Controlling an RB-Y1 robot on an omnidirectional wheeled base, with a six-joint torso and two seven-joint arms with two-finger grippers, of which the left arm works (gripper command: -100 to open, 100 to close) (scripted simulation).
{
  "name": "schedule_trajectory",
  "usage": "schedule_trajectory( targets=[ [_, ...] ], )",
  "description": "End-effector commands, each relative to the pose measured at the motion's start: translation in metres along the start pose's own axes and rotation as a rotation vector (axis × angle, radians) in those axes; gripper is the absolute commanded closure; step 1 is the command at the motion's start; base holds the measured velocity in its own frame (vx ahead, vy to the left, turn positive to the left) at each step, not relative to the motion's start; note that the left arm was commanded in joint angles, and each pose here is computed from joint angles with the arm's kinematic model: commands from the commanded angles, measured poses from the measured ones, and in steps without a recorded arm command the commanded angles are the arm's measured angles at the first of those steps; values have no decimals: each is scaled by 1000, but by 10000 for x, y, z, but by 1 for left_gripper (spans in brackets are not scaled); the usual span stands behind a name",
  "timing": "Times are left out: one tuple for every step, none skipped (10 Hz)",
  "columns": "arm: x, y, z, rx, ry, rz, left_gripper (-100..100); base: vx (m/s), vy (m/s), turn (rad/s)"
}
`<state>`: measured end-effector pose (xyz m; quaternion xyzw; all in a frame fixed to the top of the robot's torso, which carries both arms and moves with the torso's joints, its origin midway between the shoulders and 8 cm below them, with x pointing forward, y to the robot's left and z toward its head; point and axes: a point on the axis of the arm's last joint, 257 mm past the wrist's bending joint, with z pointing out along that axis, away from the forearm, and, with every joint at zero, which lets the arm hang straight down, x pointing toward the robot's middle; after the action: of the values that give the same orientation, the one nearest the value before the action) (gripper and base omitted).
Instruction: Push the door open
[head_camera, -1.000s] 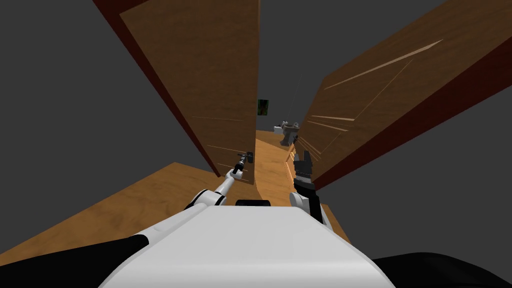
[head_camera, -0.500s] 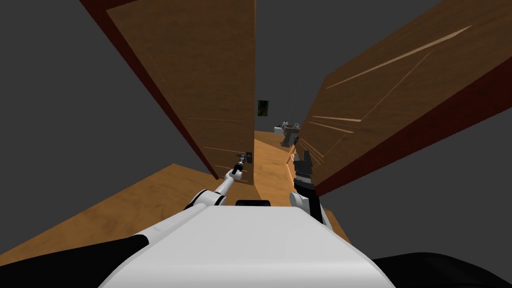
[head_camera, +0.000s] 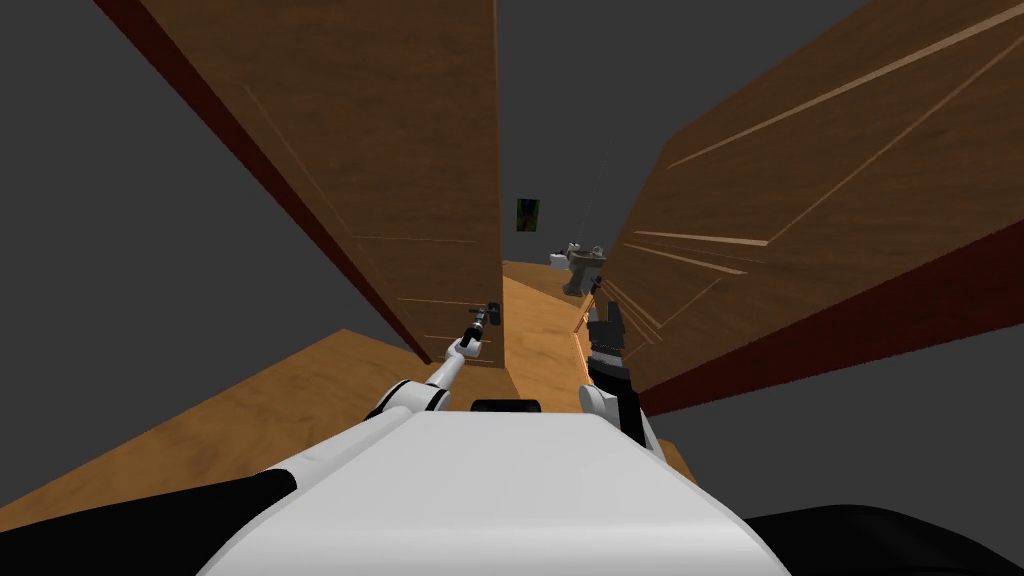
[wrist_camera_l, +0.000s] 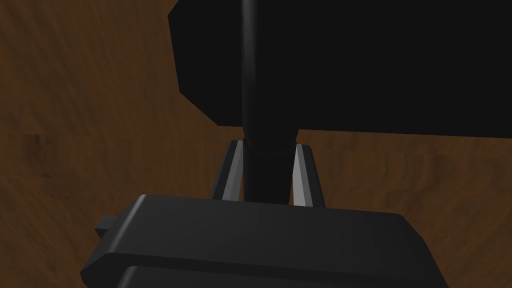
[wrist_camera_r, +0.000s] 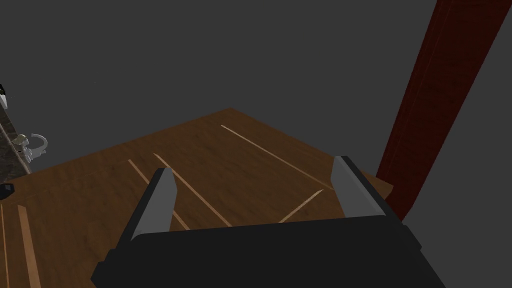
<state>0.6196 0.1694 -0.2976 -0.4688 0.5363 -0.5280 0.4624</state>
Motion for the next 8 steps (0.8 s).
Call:
schedule_trajectory(
  targets=[
    [-260,-38,-11,13,-39,9,100,180,-139,68],
    [-308,-38,-15,13,-48,9,100,161,-129,72],
    [-405,-39,-24,13,-66,9,100,166,-146,67],
    [-503,-39,-34,13,-84,8,100,160,-166,100],
    [-551,-40,-40,13,-93,8,100,144,-139,66],
    [-647,-41,-52,13,-111,8,100,144,-104,67],
    [-742,-41,-65,13,-129,7,100,151,-150,81],
    [-832,-42,-79,13,-146,6,100,186,-164,90]
  ],
)
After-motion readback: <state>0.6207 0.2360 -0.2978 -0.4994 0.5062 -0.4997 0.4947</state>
